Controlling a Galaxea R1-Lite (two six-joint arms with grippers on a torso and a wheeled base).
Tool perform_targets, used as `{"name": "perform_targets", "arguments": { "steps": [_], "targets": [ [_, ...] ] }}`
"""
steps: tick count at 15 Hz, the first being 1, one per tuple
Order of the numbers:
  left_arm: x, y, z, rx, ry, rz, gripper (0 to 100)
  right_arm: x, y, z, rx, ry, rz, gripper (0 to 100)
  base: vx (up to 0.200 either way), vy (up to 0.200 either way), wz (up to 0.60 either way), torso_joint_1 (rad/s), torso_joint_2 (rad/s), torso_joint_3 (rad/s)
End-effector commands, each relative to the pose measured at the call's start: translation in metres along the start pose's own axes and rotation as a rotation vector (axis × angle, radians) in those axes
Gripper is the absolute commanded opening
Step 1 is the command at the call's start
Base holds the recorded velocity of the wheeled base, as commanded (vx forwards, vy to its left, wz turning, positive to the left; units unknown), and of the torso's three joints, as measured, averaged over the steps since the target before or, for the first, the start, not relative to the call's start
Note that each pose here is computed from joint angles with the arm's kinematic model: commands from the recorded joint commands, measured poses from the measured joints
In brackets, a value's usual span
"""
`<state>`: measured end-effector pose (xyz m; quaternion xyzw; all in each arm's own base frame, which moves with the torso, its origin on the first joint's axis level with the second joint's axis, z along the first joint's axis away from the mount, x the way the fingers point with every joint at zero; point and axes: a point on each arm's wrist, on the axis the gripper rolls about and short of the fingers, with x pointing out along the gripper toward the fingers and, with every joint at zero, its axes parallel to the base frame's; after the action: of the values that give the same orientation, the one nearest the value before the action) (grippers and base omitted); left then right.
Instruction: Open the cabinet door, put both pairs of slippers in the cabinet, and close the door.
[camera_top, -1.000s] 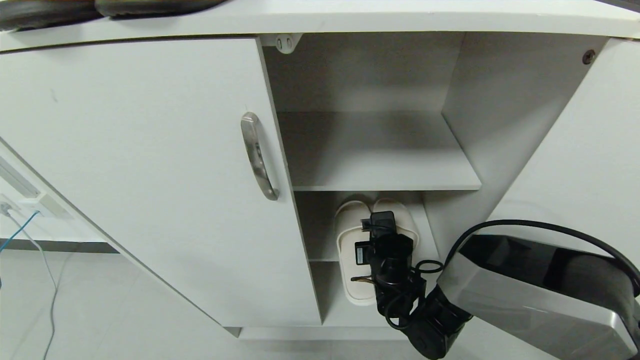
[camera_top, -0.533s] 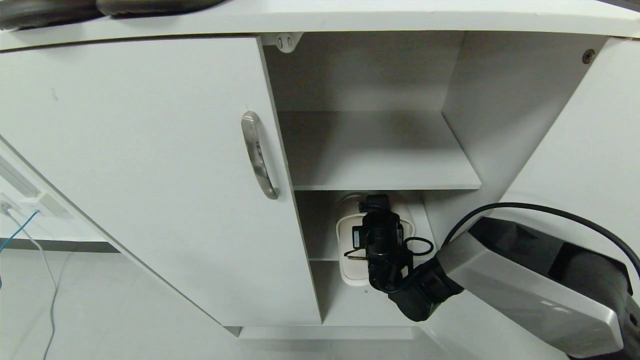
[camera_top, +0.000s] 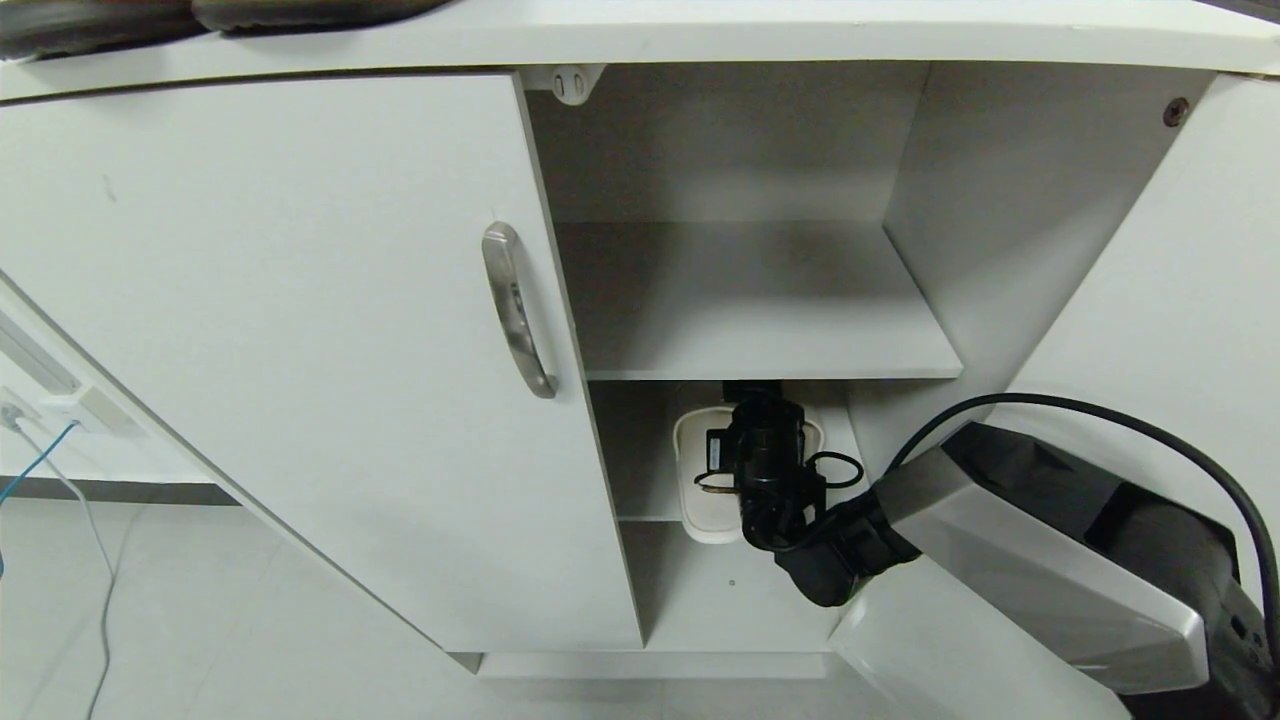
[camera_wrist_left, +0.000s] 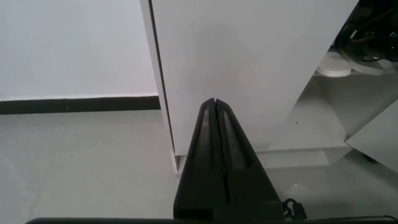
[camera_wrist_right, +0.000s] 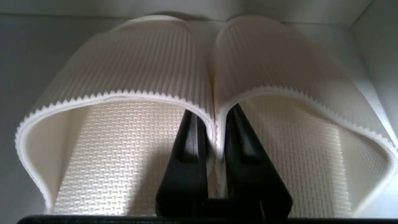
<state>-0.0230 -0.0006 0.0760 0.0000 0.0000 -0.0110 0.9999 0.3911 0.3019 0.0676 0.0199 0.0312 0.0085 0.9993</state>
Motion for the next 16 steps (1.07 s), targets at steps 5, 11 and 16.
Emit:
{"name": "perform_targets", "arguments": {
  "steps": [5,11,16],
  "targets": [
    [0.0,0.0,0.0,0.0,0.0,0.0,0,0.0,0.0,-0.003,-0.009,0.001,-0.005,0,0.0,0.0,0.0,0.0,0.0,0.0],
    [0.0,0.0,0.0,0.0,0.0,0.0,0,-0.025,-0.005,-0.001,-0.017,0.009,0.013,100,0.0,0.0,0.0,0.0,0.0,0.0],
    [0.0,0.0,0.0,0.001,0.002,-0.001,0,-0.082,-0.011,0.02,-0.02,0.006,0.084,100,0.0,0.0,0.0,0.0,0.0,0.0]
  ]
}}
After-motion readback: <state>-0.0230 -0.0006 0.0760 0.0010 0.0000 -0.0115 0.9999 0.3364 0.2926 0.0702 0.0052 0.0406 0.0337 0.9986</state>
